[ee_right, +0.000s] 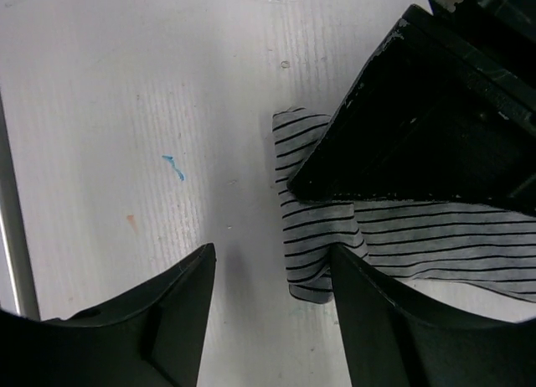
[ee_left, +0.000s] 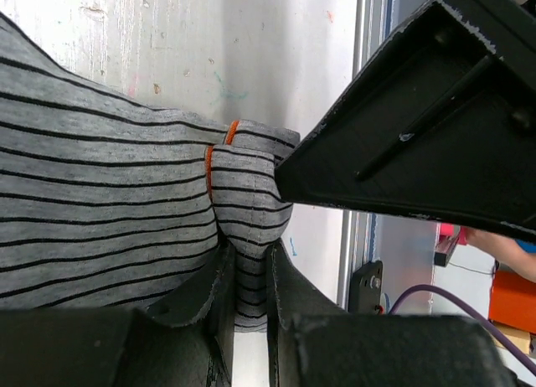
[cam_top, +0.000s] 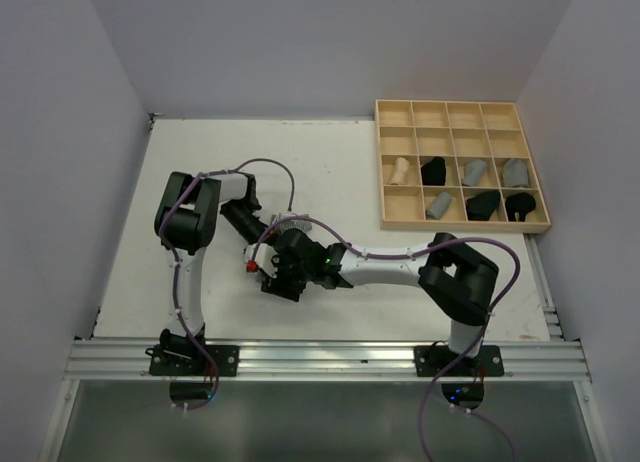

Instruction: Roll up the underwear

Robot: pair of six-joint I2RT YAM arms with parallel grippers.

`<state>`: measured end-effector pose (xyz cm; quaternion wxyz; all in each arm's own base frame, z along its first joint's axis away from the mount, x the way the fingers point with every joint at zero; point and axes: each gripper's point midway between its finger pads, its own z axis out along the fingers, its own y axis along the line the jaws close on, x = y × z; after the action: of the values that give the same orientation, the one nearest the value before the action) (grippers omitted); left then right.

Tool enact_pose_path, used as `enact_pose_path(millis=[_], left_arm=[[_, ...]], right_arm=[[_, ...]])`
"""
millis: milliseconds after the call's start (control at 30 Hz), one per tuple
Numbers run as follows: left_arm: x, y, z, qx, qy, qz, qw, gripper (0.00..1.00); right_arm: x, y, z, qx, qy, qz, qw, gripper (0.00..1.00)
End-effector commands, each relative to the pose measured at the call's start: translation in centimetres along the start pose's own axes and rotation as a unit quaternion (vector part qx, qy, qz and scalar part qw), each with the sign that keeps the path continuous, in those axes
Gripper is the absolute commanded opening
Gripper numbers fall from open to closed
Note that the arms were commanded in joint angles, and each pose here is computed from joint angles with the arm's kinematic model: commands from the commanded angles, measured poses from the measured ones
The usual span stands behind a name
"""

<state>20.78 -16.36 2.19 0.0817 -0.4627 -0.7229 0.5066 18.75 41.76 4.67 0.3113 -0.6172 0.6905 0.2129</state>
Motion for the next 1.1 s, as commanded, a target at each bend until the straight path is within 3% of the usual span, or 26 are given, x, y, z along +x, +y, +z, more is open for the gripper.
enact_pose_path(millis=[0, 200, 267, 300, 433, 533, 633, 767, 900, 1000, 1067], left_arm=[[1.0, 4.9, 0.2, -0.057, 0.037, 0.071, 0.995, 0.17], [1.0, 4.9, 0.2, -0.058, 0.037, 0.071, 0.995, 0.17], [1.0, 5.0, 0.2, -0.059, 0.038, 0.07, 0.995, 0.17], [1.0, 4.9, 0.2, -0.059, 0.038, 0.069, 0.995, 0.17], [0.3, 5.2, -0.4, -0.084, 0.026, 0.088, 0.992, 0.21], [-1.4, 4.5, -2.3, -0.116, -0.021, 0.116, 0.986, 0.3], [-3.5, 2.7, -5.7, -0.14, -0.088, 0.139, 0.976, 0.37], [-4.4, 0.1, -11.8, -0.184, -0.176, 0.166, 0.953, 0.49], [-4.1, -3.2, -17.9, -0.279, -0.228, 0.227, 0.905, 0.52], [-2.4, -5.4, -20.4, -0.342, -0.26, 0.262, 0.864, 0.53], [-0.6, -6.7, -19.3, -0.369, -0.246, 0.277, 0.852, 0.55]], right_arm=[[-2.5, -2.4, 0.6, 0.049, -0.031, -0.037, 0.998, 0.61], [-2.3, -3.0, 1.9, 0.061, -0.034, -0.055, 0.996, 0.6], [-2.2, -2.8, 2.4, 0.053, -0.032, -0.056, 0.996, 0.55], [-1.7, -2.7, 2.6, 0.049, -0.024, -0.056, 0.997, 0.51], [0.0, -1.4, 3.7, 0.016, -0.003, -0.053, 0.998, 0.14], [1.1, -0.3, 3.8, -0.009, 0.0, -0.031, 0.999, 0.0], [2.4, 0.5, 4.0, -0.034, -0.009, 0.012, 0.999, 0.0], [4.1, 0.9, 4.1, -0.071, -0.013, 0.085, 0.994, 0.0], [4.3, 0.5, 4.0, -0.107, -0.034, 0.173, 0.978, 0.0], [4.5, 0.0, 4.0, -0.134, -0.046, 0.245, 0.959, 0.0], [4.9, 0.0, 4.6, -0.159, -0.041, 0.29, 0.943, 0.0]])
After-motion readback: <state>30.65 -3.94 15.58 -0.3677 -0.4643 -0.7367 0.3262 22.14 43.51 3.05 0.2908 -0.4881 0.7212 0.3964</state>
